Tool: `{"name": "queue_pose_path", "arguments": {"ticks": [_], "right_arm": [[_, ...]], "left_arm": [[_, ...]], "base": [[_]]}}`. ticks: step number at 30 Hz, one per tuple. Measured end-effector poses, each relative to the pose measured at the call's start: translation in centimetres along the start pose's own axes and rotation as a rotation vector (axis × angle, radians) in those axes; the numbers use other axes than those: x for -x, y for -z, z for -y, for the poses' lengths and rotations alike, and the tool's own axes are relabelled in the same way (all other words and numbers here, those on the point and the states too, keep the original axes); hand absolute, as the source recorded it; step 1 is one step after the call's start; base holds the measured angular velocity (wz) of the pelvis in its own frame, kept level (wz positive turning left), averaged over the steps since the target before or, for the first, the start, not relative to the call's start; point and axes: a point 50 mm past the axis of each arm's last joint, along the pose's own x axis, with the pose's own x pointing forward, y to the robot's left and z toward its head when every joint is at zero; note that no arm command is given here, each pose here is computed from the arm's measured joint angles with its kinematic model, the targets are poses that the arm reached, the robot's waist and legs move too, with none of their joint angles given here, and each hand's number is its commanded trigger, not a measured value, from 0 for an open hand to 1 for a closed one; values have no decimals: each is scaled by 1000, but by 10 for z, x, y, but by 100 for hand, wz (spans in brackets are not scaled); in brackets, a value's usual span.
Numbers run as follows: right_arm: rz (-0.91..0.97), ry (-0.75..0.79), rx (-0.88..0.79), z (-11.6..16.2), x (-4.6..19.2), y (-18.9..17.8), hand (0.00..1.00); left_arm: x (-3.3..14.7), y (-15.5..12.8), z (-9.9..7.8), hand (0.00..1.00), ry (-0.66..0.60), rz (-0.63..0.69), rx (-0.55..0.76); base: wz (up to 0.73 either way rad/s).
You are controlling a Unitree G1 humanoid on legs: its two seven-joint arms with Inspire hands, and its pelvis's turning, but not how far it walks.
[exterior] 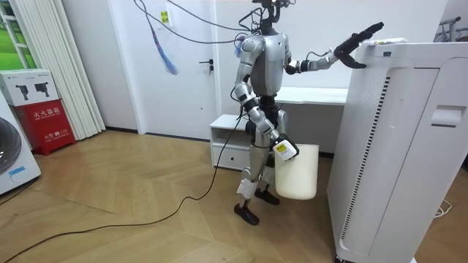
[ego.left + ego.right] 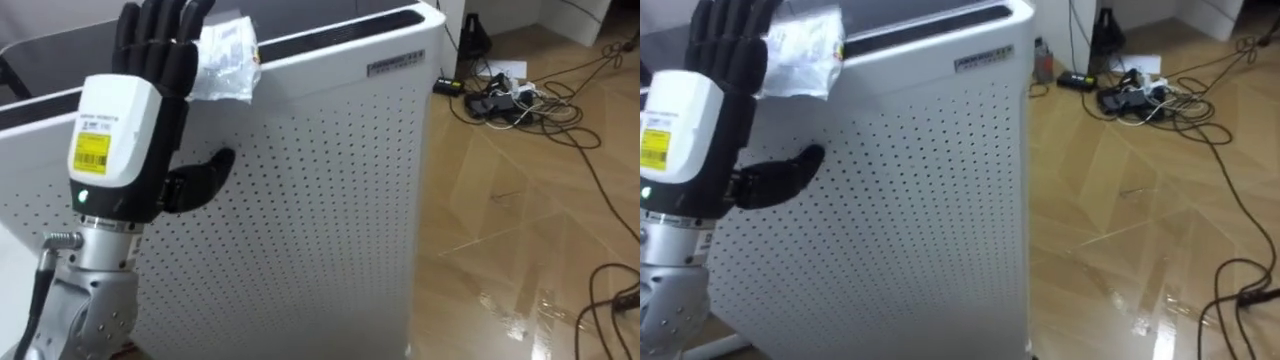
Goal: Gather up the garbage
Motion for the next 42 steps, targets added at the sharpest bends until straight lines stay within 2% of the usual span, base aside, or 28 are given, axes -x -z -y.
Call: {"name": "queue_pose_path", "arguments": {"ticks": [8, 18, 20, 21, 22, 23, 24, 29, 42], "right_arm": [[-40, -19, -9, -3, 0, 4, 100], [-43, -42, -10, -5, -1, 1, 100], [-31, -45, -7, -5, -1, -2, 100], [-29, -47, -6, -5, -1, -2, 100], [-28, -49, -6, -5, -1, -3, 100], [-28, -50, -6, -5, -1, -3, 100], [-28, -51, -6, -5, -1, -3, 100], [-14, -62, 4, -6, -2, -7, 100], [-8, -60, 20, -2, -1, -9, 100]], "left_arm": [[0, 11, 3, 0, 45, -90, -47], [-1, 10, 3, 1, 63, -88, -48], [-1, 11, 3, 18, 79, -93, -49], [-1, 11, 3, 38, 83, -94, -49], [-1, 11, 4, 50, 96, -96, -49], [-1, 11, 4, 66, 105, -96, -49], [-1, 11, 4, 100, 109, -96, -49], [-1, 11, 5, 100, 136, -96, -48], [-20, 9, -14, 100, 37, -63, -67]], "base": [[-14], [-1], [0], [0], [0], [0], [0], [0], [0]]}}
